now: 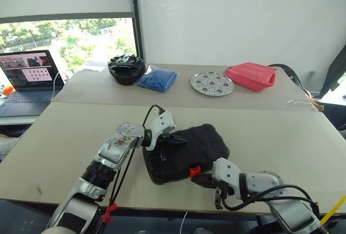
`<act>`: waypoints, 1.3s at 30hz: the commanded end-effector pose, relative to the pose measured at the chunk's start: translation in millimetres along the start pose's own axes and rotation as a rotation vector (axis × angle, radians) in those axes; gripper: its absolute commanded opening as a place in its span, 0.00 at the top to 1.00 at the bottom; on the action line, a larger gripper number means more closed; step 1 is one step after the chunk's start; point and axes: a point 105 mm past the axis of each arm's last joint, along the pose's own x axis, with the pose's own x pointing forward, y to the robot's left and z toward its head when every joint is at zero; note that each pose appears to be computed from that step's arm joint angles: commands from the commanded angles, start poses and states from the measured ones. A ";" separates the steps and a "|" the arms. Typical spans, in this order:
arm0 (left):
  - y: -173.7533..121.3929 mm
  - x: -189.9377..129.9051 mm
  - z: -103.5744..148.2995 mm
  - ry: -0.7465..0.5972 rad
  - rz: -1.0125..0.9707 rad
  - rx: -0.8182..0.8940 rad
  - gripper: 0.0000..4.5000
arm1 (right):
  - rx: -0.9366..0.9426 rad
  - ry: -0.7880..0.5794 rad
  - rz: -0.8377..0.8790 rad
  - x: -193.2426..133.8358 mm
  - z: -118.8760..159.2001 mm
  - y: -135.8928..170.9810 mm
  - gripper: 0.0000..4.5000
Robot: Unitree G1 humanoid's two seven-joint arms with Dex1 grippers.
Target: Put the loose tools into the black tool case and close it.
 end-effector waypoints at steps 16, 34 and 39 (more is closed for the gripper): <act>-17.5 8.0 -52.5 0.119 -0.074 -0.133 1.00 | 0.000 -0.071 -0.156 -4.8 19.4 -33.3 1.00; -2.7 -173.6 -46.8 -0.132 0.287 0.076 0.12 | -0.068 -0.147 -0.148 -141.8 -16.2 -19.3 0.19; -17.6 -203.1 -75.0 -0.032 0.420 0.102 0.00 | -0.086 -0.098 -0.206 -160.5 -31.0 -30.2 0.00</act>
